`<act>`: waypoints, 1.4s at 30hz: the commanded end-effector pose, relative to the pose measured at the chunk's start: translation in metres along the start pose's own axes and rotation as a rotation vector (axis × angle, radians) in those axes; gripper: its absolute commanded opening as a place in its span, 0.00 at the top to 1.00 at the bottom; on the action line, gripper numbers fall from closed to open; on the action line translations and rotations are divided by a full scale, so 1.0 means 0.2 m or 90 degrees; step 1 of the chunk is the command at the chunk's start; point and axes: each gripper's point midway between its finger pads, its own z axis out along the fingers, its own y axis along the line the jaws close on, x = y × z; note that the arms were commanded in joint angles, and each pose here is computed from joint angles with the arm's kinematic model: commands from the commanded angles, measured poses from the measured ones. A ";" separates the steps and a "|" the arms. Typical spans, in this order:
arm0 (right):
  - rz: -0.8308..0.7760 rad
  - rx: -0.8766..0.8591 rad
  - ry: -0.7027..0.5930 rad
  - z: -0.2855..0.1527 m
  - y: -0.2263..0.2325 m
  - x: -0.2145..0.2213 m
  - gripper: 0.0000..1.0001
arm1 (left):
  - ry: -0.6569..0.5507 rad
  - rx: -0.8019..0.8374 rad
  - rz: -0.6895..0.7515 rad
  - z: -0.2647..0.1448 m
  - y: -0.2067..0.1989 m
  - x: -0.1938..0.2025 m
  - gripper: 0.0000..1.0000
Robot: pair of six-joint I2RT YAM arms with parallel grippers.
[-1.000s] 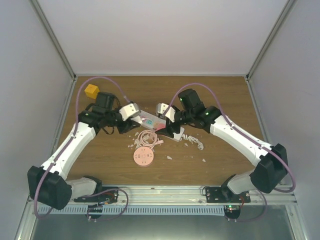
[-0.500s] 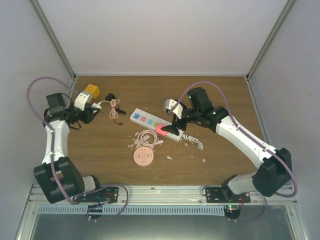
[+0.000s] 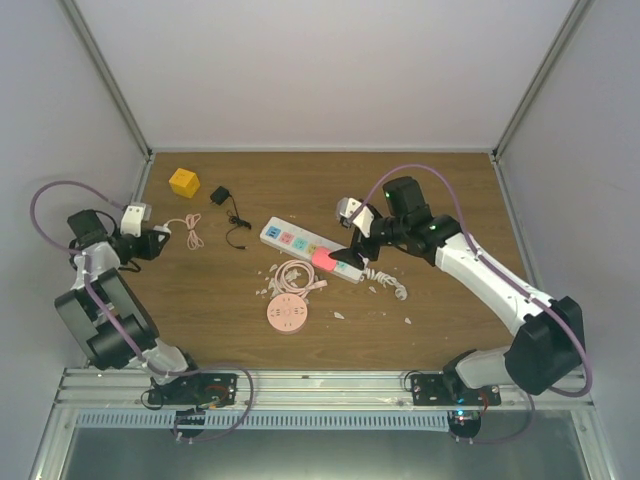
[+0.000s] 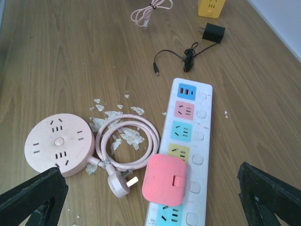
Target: Pull the plug off the socket
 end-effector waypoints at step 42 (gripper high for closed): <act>0.038 0.033 0.169 0.14 -0.14 0.66 0.00 | -0.034 0.046 0.310 0.13 -0.53 -0.35 0.01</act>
